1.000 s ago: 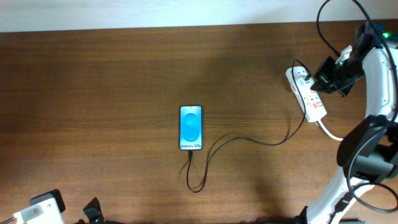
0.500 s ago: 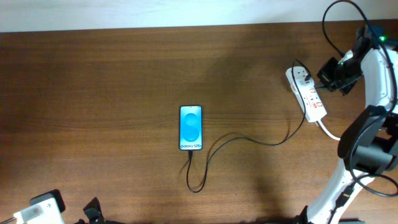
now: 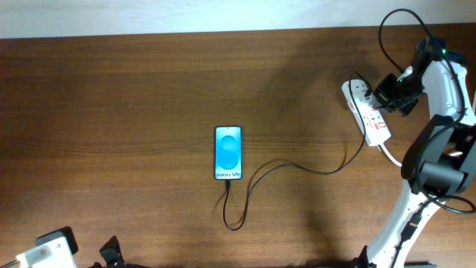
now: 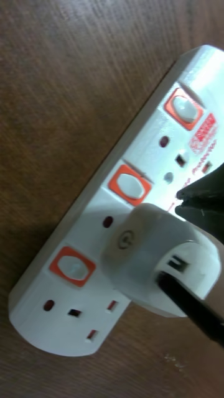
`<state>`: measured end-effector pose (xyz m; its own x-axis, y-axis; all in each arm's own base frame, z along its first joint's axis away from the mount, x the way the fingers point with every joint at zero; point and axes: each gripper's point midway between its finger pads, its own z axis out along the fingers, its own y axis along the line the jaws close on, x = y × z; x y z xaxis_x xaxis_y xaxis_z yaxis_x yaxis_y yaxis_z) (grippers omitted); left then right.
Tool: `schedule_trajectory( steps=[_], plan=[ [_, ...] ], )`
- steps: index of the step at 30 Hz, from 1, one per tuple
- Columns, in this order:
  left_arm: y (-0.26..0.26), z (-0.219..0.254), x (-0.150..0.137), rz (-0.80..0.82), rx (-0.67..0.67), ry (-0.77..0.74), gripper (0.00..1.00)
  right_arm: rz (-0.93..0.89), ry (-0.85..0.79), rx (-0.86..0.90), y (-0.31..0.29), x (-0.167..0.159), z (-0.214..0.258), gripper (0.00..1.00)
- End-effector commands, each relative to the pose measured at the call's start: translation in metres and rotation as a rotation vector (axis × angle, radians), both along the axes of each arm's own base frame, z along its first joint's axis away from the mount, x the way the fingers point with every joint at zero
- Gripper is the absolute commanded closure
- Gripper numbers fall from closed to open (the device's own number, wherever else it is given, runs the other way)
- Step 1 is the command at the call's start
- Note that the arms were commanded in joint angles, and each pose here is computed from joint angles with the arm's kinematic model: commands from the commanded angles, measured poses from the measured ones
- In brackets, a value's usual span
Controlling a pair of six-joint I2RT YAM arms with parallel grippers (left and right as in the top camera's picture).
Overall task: Plug charger to phone and switch on socket
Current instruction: 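Press the orange switch beside the charger plug with the right gripper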
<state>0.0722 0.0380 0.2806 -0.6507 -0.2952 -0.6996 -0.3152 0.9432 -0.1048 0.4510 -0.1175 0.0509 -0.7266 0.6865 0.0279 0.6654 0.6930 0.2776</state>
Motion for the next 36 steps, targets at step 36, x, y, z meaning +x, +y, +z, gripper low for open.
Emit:
schedule_trajectory(
  steps=[36],
  plan=[
    [0.003,0.001,0.0,0.007,0.013,-0.004,0.01,-0.022,0.069,0.003,0.01,-0.022,-0.067,0.96]
  ],
)
